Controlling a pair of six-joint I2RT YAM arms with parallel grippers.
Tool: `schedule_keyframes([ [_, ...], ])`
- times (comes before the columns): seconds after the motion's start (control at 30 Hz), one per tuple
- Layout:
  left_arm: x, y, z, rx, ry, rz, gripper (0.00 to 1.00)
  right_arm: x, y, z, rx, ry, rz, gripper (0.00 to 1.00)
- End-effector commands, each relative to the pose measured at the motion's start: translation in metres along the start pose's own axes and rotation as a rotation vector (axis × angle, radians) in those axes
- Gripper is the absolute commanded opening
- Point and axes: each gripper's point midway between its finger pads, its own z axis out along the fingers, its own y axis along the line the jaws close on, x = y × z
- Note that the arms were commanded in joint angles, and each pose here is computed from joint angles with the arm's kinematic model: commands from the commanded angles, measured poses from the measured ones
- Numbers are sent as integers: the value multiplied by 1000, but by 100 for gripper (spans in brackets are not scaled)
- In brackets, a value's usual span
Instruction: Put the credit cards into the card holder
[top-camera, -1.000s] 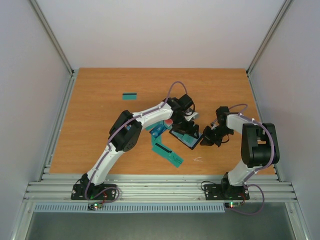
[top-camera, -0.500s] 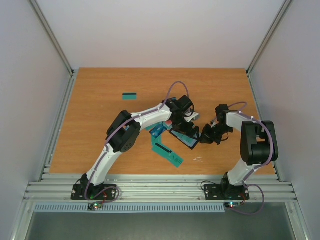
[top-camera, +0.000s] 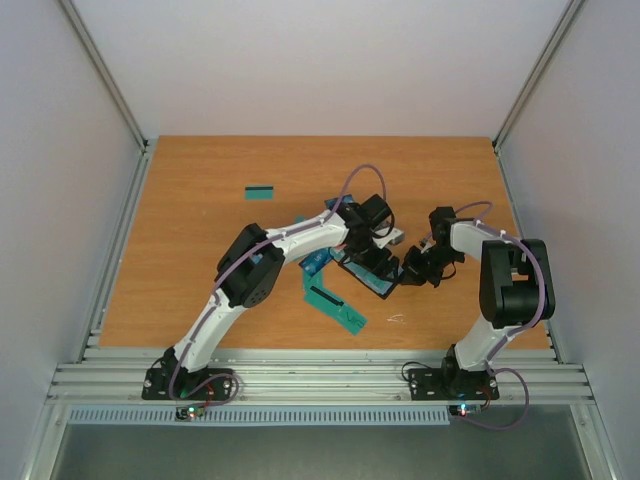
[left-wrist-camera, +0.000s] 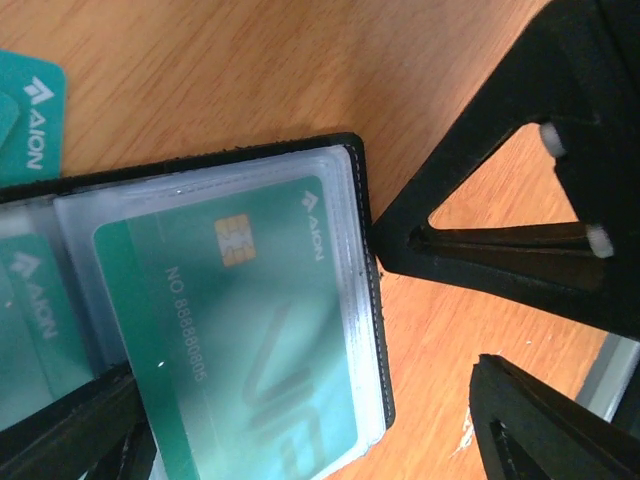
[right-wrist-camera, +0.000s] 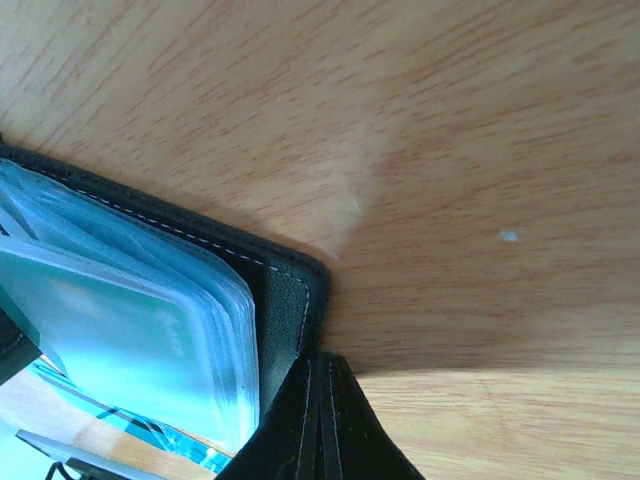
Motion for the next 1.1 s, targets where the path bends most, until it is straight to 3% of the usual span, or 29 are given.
schedule_keyframes([
  [0.0, 16, -6, 21, -51, 65, 55, 82, -15, 11, 3, -19, -34, -26, 1],
  [0.23, 25, -17, 22, -25, 101, -1, 82, -19, 18, -4, -33, -43, -50, 1],
  [0.67, 29, -45, 11, 89, 144, -288, 84, -14, 12, -21, 23, -85, -71, 1],
  [0.8, 39, -43, -3, 42, 148, -299, 92, -5, 8, -31, 37, -108, -77, 1],
  [0.83, 41, -45, -7, 40, 151, -299, 98, -4, 7, -33, 42, -114, -96, 1],
  [1.07, 44, -55, -43, 7, 131, -249, 99, 8, 16, -51, 5, -137, -152, 3],
])
